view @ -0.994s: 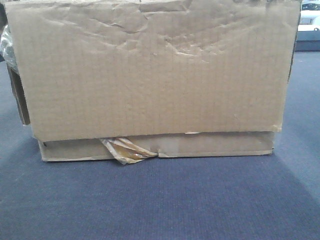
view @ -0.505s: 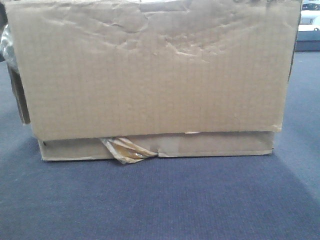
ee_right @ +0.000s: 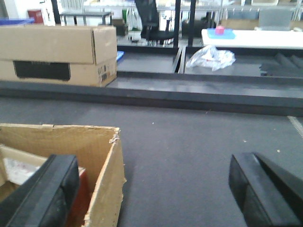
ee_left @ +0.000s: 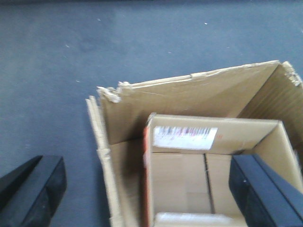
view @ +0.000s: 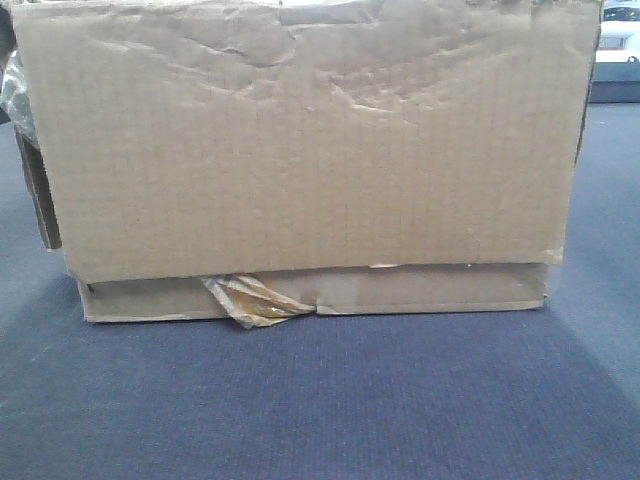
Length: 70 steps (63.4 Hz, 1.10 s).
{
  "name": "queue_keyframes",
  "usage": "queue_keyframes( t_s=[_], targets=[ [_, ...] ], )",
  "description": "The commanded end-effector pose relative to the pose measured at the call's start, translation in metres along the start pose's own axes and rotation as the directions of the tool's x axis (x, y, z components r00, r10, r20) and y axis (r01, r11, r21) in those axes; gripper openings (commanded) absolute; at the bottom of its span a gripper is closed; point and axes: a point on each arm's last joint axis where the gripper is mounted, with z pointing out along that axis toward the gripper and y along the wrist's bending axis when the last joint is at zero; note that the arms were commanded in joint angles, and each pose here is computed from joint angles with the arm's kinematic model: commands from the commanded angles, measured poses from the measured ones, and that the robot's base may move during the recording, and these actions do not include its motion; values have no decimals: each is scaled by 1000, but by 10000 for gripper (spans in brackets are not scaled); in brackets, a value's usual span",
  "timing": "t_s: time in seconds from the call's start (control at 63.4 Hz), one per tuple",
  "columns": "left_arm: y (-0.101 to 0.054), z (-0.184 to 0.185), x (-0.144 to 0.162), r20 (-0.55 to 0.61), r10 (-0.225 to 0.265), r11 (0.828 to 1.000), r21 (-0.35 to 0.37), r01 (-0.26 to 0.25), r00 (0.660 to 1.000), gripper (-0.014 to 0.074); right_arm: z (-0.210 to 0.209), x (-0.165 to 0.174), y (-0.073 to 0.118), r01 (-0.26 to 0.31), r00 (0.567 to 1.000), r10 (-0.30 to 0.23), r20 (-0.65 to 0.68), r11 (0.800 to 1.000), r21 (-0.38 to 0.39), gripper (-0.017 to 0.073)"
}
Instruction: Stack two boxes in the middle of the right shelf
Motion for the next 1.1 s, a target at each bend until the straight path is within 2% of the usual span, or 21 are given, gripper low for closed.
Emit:
queue_keyframes(
  t_s=[0.0,0.142,0.237,0.347,0.505,0.742,0.852,0.947,1.026,1.089],
  targets=[
    [9,-2,2,-4,17,1000,-26,-17,1000,599,17,-8,5,29,997,-31,-66,999,-35,540],
    [21,17,20,-105,2,998,-60,-9,995,599,56,-12,17,43,967,-68,-246,993,-109,540],
    [22,32,33,-176,-15,999,-45,7,984,599,79,-8,23,42,935,-88,-343,989,-140,540],
    [23,50,52,-262,-11,999,-54,-4,965,599,111,2,31,47,889,-122,-442,983,-177,540],
    [24,69,71,-346,-5,998,-68,-19,938,599,146,27,36,36,837,-134,-530,981,-191,540],
    [23,100,84,-419,-4,997,-77,-31,908,599,188,67,37,19,759,-136,-637,982,-187,540],
    [22,110,87,-440,-10,996,-82,-30,898,599,200,79,37,15,736,-136,-663,983,-185,531],
    [22,116,90,-453,-11,996,-84,-31,892,599,207,86,37,14,730,-134,-670,983,-182,456],
    [22,120,92,-460,-22,996,-91,-22,887,573,211,89,37,13,731,-133,-670,984,-180,306],
    [22,121,92,-462,-24,996,-92,-21,887,498,212,89,36,14,734,-132,-666,984,-179,162]
  ],
)
